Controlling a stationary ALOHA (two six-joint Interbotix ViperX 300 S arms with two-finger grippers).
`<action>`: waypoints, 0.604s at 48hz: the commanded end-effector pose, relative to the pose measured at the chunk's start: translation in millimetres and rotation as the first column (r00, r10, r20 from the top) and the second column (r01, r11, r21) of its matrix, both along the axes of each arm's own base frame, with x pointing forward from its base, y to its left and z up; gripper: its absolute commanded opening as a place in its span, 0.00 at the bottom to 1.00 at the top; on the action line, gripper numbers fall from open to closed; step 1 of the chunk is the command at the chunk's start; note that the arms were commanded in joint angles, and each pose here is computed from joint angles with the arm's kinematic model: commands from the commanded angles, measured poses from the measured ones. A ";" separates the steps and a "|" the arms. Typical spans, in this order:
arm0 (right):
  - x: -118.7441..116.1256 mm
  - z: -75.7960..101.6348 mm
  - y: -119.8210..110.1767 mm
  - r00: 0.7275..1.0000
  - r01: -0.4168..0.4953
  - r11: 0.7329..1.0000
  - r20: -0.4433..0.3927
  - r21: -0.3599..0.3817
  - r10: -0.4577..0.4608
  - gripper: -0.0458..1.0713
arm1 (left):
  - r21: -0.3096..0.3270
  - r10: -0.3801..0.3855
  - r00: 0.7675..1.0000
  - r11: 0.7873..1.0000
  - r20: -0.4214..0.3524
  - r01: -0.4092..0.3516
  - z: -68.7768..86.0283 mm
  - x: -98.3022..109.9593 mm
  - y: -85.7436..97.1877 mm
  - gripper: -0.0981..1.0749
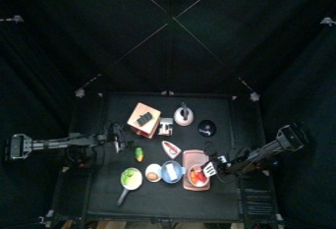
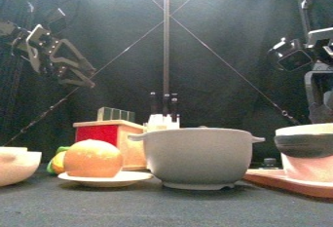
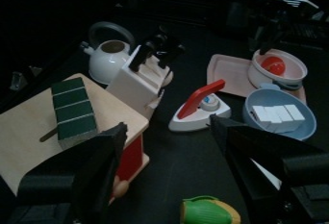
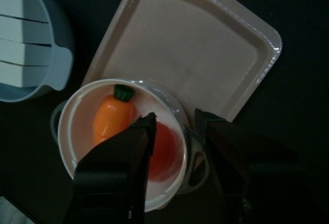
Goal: Grab pot
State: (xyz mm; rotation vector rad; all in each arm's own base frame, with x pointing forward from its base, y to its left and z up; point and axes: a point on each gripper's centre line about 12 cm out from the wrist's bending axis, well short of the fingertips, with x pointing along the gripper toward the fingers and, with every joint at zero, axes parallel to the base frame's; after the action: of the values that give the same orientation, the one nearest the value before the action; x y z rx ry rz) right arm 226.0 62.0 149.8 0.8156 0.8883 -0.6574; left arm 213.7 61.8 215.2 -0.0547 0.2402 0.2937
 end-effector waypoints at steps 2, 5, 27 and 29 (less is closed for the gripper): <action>2.7 1.7 0.8 1.000 0.000 1.000 0.006 0.001 0.000 0.72 | 0.006 0.004 1.000 1.000 0.019 -0.004 5.3 2.2 1.4 0.95; 4.0 -0.2 1.0 1.000 -0.001 1.000 -0.001 -0.003 0.001 0.72 | 0.007 0.002 1.000 1.000 0.019 -0.002 5.3 2.3 1.1 0.95; 7.9 -18.3 3.7 0.998 -0.006 1.000 -0.059 -0.018 0.005 0.71 | 0.007 0.002 1.000 1.000 0.019 -0.002 5.3 2.3 1.1 0.95; 7.9 -18.7 3.7 0.998 -0.006 1.000 -0.060 -0.019 0.005 0.71 | 0.005 0.004 1.000 1.000 0.018 -0.004 4.8 2.0 1.3 0.95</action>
State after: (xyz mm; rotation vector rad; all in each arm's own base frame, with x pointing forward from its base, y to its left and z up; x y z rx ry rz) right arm 229.0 63.8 125.2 0.7645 0.9535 -0.7019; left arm 213.4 61.8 214.6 -0.0548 0.2417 0.2937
